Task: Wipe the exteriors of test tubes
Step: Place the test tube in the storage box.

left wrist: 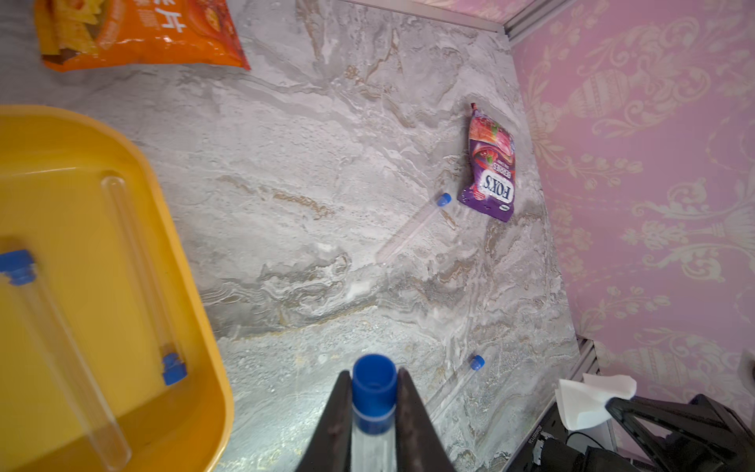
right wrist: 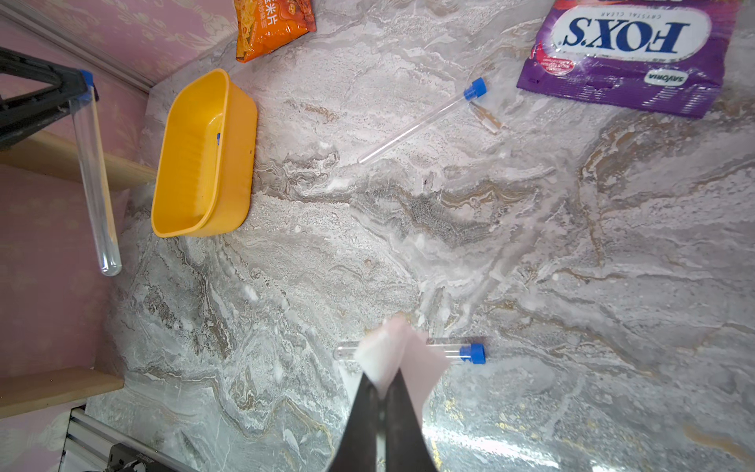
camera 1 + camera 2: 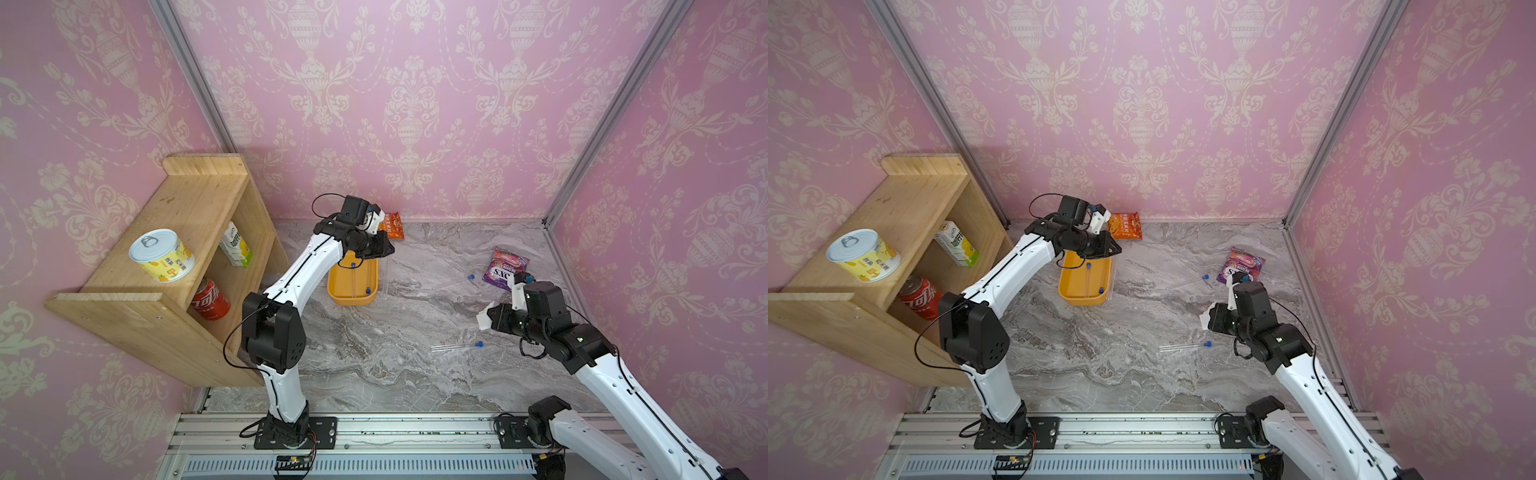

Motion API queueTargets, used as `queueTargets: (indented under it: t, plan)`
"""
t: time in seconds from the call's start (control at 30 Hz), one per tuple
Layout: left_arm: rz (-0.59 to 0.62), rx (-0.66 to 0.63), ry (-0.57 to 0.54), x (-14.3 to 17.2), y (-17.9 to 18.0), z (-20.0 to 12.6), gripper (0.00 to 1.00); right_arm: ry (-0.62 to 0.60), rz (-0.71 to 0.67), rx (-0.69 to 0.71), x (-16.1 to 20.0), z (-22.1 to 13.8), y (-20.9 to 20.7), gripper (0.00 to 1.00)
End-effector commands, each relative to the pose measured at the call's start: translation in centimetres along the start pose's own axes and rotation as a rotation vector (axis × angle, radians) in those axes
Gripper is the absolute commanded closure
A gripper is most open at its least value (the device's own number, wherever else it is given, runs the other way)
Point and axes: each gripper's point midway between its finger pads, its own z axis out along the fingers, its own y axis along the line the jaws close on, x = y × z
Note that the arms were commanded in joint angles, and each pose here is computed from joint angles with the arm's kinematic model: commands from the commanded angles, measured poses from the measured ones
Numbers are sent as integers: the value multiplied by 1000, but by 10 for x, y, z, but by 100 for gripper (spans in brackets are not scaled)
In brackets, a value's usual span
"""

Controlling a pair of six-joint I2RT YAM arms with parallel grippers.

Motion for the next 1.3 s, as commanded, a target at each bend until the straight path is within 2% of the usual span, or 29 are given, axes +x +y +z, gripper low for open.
queueTargets:
  t: [0.0,0.23,0.47,0.77,0.93,1.27]
  plan:
    - [8,-58,-21,-3,30,-20,81,-4,-16,-31,-3,1,4,100]
    - [-41,-174,-17,-18,91,-35,82,25,-2,-60,2,10,4,100]
    - [-18,-315,88,-24,132,-22,82,35,12,-71,3,13,0,100]
    - [-13,-393,152,-22,163,3,83,41,39,-92,2,18,-6,100]
    - [-25,-414,161,-16,179,20,83,42,46,-102,3,20,-7,100]
    - [-26,-474,168,-22,202,42,83,54,58,-99,9,24,-13,100]
